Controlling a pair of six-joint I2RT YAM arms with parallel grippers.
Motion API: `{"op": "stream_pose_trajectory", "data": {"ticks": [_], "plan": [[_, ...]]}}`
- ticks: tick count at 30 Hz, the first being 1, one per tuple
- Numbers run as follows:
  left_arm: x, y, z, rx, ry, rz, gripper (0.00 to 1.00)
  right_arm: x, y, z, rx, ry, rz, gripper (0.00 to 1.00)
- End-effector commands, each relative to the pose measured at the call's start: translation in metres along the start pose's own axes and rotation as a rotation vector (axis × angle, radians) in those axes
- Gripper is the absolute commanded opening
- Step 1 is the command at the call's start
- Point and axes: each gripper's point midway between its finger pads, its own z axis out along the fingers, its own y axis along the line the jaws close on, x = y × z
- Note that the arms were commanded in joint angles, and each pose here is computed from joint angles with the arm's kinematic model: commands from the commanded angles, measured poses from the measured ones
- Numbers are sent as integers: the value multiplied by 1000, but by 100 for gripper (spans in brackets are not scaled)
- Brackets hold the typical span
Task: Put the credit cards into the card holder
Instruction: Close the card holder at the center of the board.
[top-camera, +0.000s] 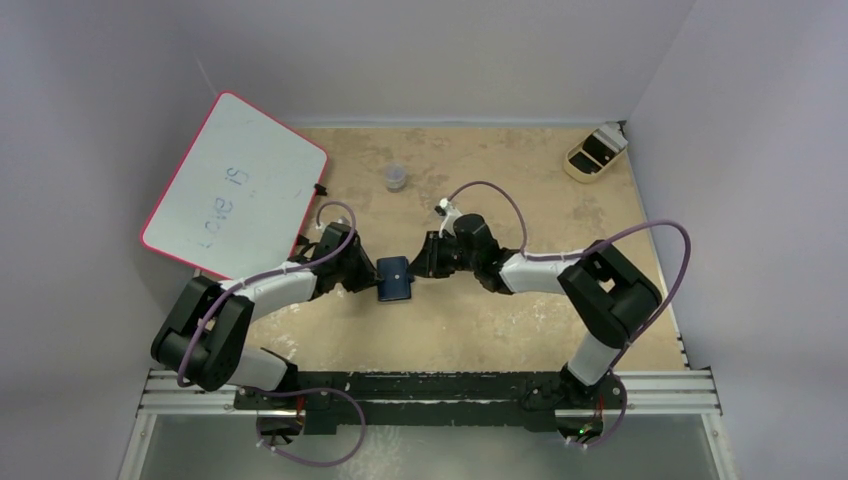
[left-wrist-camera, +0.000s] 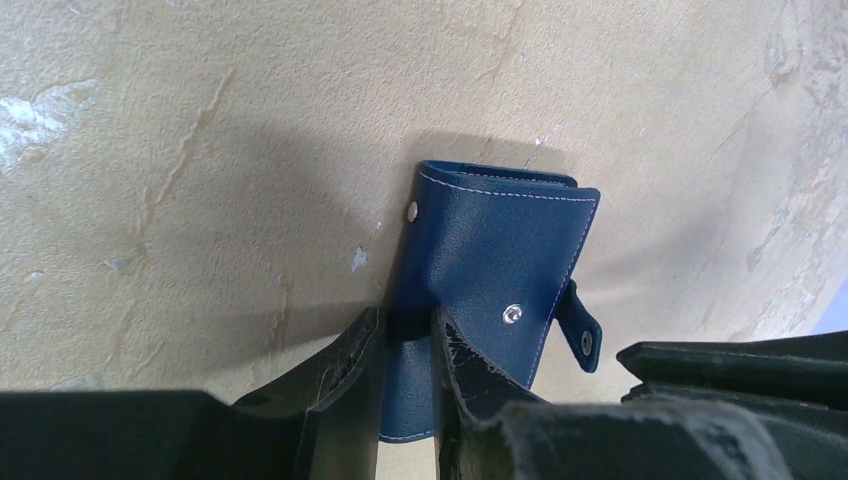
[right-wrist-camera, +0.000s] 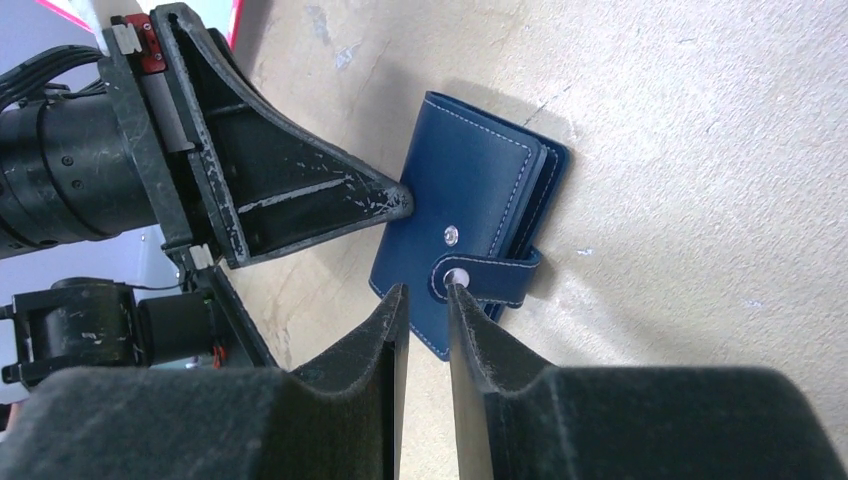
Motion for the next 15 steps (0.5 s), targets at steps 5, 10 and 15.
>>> {"op": "stream_pose_trajectory", "data": {"ticks": [5,10,15], "plan": [[6,-3,2,8,22,-16,21,-8,6,9,-33,2,-12,21],[4,-5,0,21,13,-20,21,-6,3,13,-29,5,-3,21],[3,-8,0,28,10,-15,21,-7,3,16,-36,7,-6,21]]}}
